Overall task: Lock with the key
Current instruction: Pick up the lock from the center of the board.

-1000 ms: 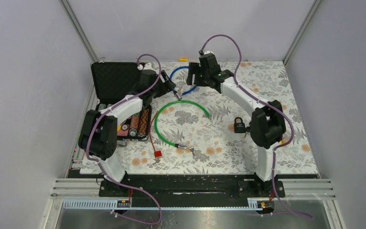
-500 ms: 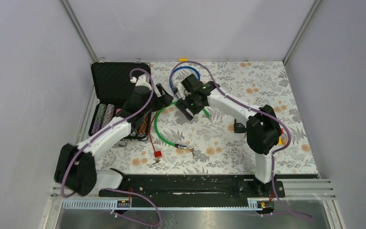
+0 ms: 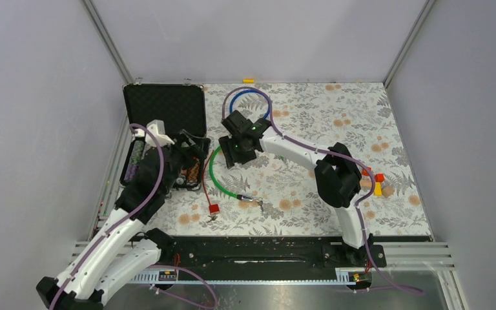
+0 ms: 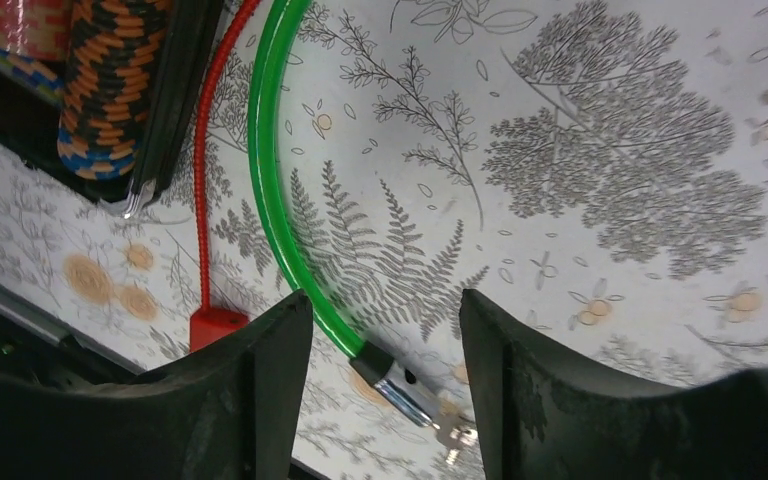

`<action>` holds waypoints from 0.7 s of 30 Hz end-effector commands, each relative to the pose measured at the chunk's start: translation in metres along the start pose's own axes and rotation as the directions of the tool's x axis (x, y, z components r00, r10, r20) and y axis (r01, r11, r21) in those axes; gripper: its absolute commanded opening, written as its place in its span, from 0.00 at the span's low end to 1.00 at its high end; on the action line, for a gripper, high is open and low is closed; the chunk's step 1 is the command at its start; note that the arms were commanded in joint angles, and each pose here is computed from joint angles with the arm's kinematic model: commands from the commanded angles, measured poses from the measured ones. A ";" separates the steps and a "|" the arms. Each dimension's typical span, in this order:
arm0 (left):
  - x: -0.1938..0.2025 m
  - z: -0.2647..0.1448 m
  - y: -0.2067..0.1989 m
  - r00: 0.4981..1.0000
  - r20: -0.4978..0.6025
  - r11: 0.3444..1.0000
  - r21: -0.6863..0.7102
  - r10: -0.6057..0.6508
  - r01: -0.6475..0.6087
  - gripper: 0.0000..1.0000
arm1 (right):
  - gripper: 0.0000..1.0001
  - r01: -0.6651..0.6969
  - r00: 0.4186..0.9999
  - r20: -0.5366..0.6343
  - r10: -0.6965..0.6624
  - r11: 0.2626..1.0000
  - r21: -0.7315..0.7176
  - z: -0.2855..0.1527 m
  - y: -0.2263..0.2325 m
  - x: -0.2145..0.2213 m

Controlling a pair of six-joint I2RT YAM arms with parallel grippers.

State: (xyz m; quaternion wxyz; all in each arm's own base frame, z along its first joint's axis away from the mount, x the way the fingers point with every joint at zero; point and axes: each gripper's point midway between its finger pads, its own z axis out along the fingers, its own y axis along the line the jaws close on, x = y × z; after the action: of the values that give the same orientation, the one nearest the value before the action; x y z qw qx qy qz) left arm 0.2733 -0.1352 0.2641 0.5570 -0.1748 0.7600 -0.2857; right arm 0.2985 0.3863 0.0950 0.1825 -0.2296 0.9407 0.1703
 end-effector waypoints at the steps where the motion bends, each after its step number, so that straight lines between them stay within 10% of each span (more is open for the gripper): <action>1: -0.016 -0.029 0.019 0.999 0.046 0.997 -0.082 0.019 -0.015 0.84 | 0.62 -0.184 0.979 0.097 0.182 0.983 0.020 0.025 0.026 -0.002; 21: -0.058 -0.110 0.024 0.985 0.171 0.999 -0.043 0.014 -0.006 0.88 | 0.53 -0.052 0.999 0.011 0.051 0.968 0.245 0.090 0.038 0.061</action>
State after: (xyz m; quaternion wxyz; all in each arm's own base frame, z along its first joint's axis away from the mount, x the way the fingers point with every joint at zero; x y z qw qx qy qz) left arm 0.1906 -0.0609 0.3065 0.6068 -0.2058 0.7241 -0.2553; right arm 0.2511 0.4441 0.0163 0.1914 -0.1686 0.9595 0.1197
